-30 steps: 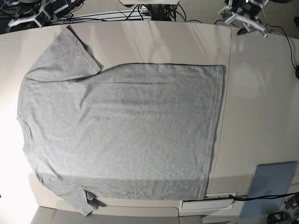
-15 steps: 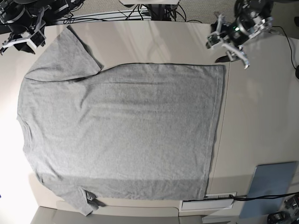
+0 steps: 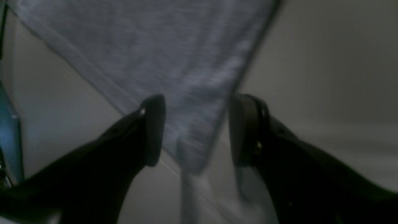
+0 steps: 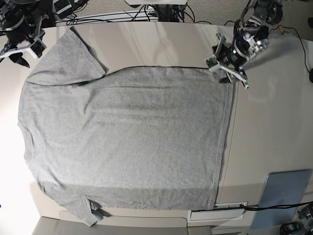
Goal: Fold the T-shirt properly
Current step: 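Move the left gripper to the grey shirt's hem corner and grasp it, then move the right gripper to the shoulder edge by the collar and grasp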
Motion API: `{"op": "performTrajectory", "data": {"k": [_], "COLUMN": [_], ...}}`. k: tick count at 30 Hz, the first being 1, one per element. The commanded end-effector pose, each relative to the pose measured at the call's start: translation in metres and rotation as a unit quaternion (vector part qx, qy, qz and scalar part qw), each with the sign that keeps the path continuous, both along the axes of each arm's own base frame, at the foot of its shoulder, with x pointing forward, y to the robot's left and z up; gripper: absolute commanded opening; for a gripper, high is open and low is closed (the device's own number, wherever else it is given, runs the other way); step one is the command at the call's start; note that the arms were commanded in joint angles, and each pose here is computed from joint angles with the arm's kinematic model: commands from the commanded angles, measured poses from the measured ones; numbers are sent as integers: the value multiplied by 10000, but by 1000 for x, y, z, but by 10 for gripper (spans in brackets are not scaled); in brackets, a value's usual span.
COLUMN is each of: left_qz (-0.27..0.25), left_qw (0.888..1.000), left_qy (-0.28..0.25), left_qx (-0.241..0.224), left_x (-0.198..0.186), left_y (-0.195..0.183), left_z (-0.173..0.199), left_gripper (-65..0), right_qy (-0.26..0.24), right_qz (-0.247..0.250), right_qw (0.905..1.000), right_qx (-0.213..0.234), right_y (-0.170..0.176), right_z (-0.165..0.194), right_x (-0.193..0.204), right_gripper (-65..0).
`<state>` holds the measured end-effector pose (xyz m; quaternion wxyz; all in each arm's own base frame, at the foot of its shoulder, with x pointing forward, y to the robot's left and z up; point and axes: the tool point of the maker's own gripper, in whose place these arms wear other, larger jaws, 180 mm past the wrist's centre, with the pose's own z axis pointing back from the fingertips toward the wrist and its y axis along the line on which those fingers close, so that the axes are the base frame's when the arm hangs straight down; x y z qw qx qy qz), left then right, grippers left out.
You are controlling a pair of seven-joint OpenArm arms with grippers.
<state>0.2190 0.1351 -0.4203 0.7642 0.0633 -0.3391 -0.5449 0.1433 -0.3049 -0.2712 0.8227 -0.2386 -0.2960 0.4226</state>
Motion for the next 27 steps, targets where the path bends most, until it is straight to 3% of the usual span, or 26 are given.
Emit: {"op": "performTrajectory", "data": {"k": [1,13,18,24,27], "left_qz": [51,261,83,-143,-144], "left_qw": [9988,9962,9938,9913,9913], "left_qy": [224,477,840,1098,1100], "left_qx": [428,684,720,712,710], "left_x": [-7,3,-11,-21,-21], "left_y": [19,46,47,43,43], "left_z": [-13,-37,-49,-54,-54], "left_gripper": [-311,-320,-399,-633,-650], "right_qy": [-131,-129,-138,12,108], "right_qz": [113,650,663,792,872], "right_qw": [9998,9970,9970,9963,9953], "right_qx": [-59,-393,-382,-339,-411], "right_y": [1,-1,0,3,-5], "right_z": [8,21,21,17,8], "right_x": [6,24,25,22,21], "right_gripper": [-383,-383,-383,-384,-384]}}
